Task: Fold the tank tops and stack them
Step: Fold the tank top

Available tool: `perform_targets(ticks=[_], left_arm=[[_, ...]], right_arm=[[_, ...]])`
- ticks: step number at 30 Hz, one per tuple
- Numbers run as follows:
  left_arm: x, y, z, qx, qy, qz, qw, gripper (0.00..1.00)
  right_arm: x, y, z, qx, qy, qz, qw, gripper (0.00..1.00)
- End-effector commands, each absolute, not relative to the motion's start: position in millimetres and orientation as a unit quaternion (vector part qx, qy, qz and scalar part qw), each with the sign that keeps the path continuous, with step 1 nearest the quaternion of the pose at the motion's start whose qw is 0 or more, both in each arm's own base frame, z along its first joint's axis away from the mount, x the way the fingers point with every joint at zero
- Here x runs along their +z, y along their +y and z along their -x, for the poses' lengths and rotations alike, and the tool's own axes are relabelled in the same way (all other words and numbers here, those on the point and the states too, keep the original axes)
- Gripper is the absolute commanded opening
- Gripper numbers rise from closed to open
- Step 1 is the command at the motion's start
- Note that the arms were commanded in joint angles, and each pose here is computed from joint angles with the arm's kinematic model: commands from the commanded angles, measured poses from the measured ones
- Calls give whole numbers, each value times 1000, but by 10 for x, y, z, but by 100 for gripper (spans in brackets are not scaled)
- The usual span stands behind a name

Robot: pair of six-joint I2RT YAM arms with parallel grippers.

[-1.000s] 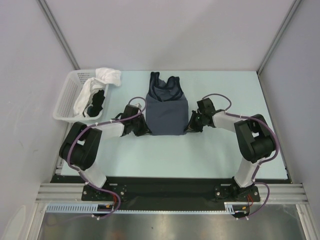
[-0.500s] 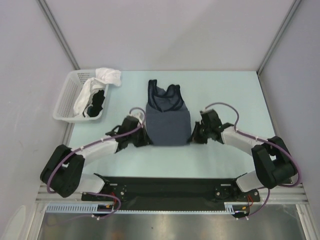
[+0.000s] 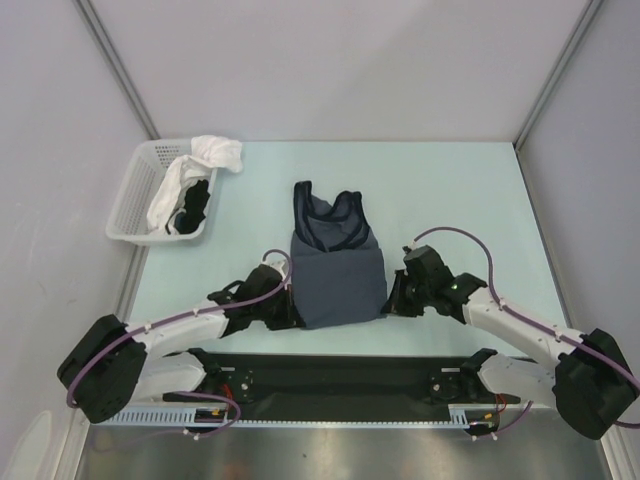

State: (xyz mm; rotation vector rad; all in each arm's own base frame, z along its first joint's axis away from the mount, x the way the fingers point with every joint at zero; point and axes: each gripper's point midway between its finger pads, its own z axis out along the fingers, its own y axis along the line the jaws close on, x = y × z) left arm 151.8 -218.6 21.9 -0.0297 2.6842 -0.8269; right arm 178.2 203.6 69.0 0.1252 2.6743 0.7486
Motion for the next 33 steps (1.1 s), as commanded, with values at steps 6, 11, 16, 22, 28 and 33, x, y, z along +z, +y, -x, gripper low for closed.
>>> perform_targets(ticks=[6,11,16,22,28,33], left_arm=[[300,-2082,-1378,-273,948,12,163,1],[385,-2205,-1525,-268,951,2,152,0],[403,-2235,-1517,-277,950,8,146,0],[784,-2216,-2159,-278,943,20,183,0],[1914,-2321,-3571,-316,923,19,220,0],[2884,-2303,-3805,-332,882,11,335,0]], right_arm=[[593,1852,-1546,226,958,-51,168,0],[624,1938,-1748,217,961,-41,166,0],[659,1988,-1737,231,958,-41,166,0],[1061,2017,-2338,246,945,-42,210,0],[2453,2139,-4032,291,909,-40,296,0],[3404,2160,-4058,312,871,-19,379,0]])
